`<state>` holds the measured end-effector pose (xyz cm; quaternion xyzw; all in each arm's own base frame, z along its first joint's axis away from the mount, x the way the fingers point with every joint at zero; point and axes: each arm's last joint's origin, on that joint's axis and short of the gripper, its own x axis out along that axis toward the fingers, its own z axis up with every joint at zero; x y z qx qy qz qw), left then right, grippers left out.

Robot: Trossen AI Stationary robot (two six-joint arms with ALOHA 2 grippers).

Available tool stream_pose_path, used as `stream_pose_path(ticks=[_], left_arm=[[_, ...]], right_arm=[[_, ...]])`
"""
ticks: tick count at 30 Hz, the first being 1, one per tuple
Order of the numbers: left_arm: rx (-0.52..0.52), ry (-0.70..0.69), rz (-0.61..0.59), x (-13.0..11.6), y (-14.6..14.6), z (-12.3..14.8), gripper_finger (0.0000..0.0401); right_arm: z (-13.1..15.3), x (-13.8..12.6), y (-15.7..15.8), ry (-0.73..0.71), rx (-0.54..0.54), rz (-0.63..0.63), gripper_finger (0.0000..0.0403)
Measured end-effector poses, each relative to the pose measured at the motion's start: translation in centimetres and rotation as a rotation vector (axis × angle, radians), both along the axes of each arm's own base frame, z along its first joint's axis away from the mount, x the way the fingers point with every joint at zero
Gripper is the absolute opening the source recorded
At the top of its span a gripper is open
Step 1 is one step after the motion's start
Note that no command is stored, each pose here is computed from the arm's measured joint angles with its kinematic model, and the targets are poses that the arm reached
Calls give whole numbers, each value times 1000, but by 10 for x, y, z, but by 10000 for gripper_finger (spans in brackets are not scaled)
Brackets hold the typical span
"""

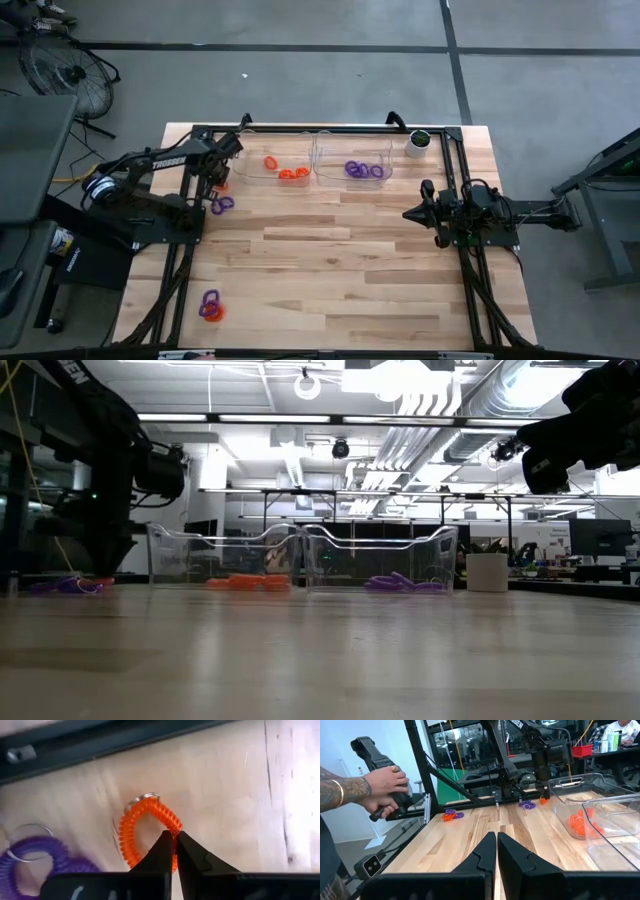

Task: Sort spring keychains
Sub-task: Put the orange spring keychain into the left transparent bin

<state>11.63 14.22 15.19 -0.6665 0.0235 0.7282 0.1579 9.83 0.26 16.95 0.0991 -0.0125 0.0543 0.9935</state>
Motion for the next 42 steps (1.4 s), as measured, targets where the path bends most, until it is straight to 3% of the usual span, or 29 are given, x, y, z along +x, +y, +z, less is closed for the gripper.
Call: stream_pose_path(ticks=[10,24,34,37,42], left_arm=[[88,14,-46,-9,-8,19,1],[388,25,-157,-26,-21,57,0],[769,-39,-483,-17,-12,94,0],[795,-76,-591,-8,-5,94,0],[747,-111,-775,8,8,93,0]], right_arm=[[0,0,0,0,0,0,12],[0,0,0,0,0,0,12],[0,0,0,0,0,0,12],[0,0,0,0,0,0,12],[0,0,0,0,0,0,12]])
